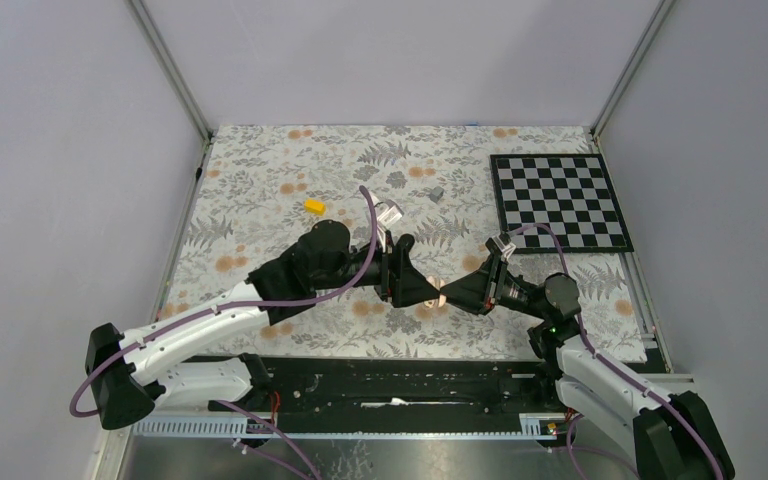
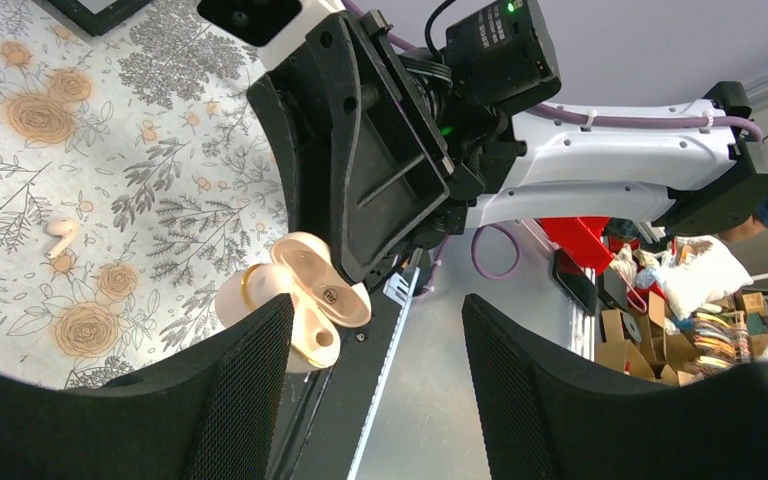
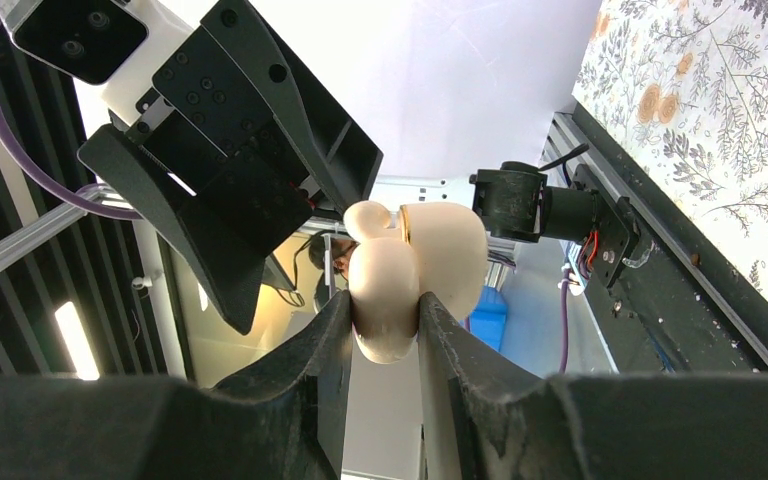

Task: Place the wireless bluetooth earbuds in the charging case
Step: Adjust the earbud with the charging case.

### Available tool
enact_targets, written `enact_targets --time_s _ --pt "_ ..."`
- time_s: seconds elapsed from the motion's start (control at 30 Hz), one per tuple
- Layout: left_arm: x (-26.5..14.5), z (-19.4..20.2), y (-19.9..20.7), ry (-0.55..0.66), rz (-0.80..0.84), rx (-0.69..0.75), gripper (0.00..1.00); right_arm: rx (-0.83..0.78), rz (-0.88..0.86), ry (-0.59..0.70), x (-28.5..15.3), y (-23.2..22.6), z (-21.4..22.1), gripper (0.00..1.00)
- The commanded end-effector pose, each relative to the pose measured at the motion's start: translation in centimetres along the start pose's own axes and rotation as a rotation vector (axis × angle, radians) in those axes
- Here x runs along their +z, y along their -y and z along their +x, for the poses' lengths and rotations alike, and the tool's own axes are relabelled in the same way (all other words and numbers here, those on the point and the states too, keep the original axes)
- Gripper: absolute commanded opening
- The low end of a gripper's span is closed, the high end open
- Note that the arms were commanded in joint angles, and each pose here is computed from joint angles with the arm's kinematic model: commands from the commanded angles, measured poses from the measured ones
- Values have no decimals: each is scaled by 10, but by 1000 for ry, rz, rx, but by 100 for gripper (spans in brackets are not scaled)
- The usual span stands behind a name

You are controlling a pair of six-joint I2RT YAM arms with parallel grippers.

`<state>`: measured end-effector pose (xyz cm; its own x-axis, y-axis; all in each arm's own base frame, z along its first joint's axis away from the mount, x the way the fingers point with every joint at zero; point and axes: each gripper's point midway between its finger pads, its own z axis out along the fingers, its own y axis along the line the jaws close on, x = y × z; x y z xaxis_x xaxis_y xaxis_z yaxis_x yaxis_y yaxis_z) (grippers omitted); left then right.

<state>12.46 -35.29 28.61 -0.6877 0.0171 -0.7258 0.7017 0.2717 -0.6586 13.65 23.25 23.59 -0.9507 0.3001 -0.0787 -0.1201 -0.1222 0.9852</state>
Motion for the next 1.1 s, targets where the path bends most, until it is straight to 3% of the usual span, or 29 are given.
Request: enact_targets --time_s 0.0,0.37,0.67,1.07 --pt "-4 -2 14 3 54 6 65 -81 -55 -26 2 -21 1 0" --pt "-6 -2 20 2 81 16 63 -82 -49 -19 0 -20 3 0" --pt "-18 -17 -2 73 -77 45 74 -86 -50 -23 1 -20 3 0" --pt "1 -13 3 33 -9 25 73 -91 -52 -20 -2 -21 6 0"
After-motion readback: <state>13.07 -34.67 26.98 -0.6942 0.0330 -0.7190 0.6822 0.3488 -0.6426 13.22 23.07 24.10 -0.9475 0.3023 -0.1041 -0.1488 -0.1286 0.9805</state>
